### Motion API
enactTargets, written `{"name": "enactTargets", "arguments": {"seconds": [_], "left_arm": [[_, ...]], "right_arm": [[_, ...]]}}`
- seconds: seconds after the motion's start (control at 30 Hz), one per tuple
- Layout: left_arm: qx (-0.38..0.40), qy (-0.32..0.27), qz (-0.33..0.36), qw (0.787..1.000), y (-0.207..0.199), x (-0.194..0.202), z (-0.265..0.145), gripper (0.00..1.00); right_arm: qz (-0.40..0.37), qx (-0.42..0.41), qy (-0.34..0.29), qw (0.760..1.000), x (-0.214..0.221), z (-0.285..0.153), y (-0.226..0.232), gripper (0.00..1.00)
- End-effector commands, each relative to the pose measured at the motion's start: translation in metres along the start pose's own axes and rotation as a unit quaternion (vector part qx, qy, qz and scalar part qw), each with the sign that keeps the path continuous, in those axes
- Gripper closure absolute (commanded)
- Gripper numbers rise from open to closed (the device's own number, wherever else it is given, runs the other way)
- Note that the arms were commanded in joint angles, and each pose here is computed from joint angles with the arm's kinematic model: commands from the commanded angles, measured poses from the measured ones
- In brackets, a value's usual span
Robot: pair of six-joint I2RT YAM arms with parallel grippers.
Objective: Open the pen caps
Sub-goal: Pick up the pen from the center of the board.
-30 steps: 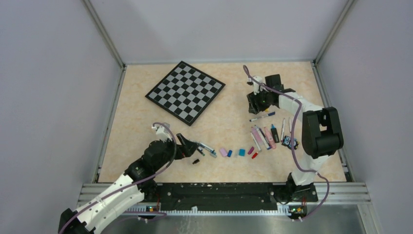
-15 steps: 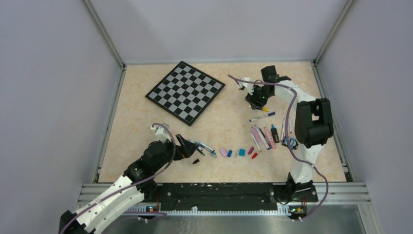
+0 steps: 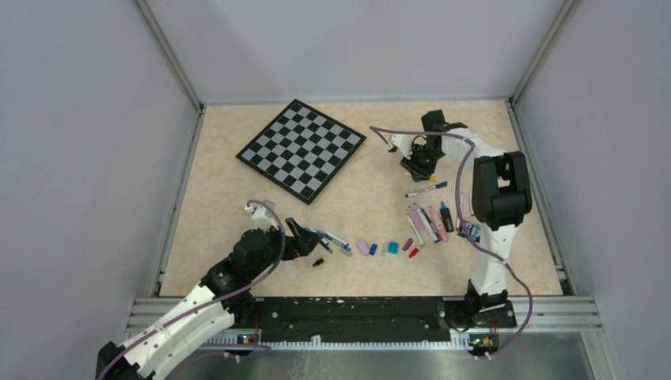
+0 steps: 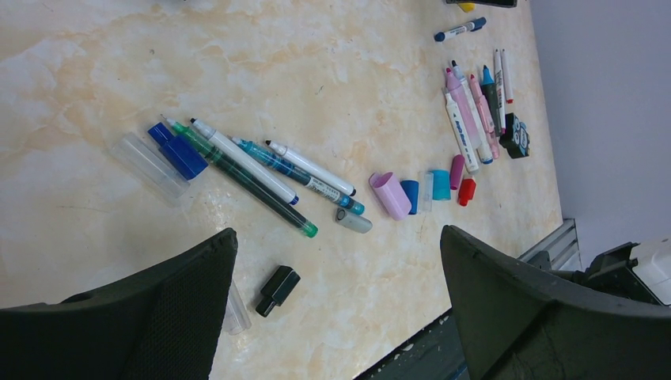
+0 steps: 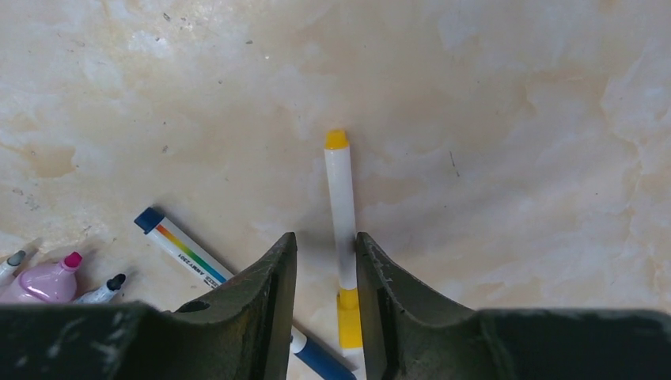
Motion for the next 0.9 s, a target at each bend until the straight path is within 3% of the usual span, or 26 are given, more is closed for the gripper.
{"name": "enactTargets", "arguments": {"seconds": [0.0, 0.33, 0.67, 0.87], "left_arm": [[0.001, -0.017, 0.000, 1.000, -0.003, -0.007, 0.001, 0.01], [0.020, -0.017, -0.007, 1.000, -0.007, -0.007, 0.003, 0.01], [0.139, -0.042, -0.034, 0.989, -0.023, -0.004, 0.007, 0.01], [0.201, -0.047, -0.015, 0.978, -0.032, -0.005, 0.007, 0.01]], "right_arm": [[-0.012, 0.010, 0.004, 1.000, -0.001, 0.001, -0.010, 0.69], [-0.014, 0.022, 0.004, 1.000, 0.009, 0.013, -0.009, 0.84], [-0.030, 0.093, -0.139, 0.986, -0.021, -0.024, -0.006, 1.00], [-0.020, 0.103, -0.218, 0.970, -0.039, -0.059, 0.005, 1.00]]}}
Point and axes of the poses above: each gripper's point midway between its finger pads, its own z axis out along the fingers, its own y axis along the line the jaws close on, x = y × z, the point moved 9 cm from there along -z, back along the fingers, and after that the axes turned 14 degrees about z, right-handed, at the moved point
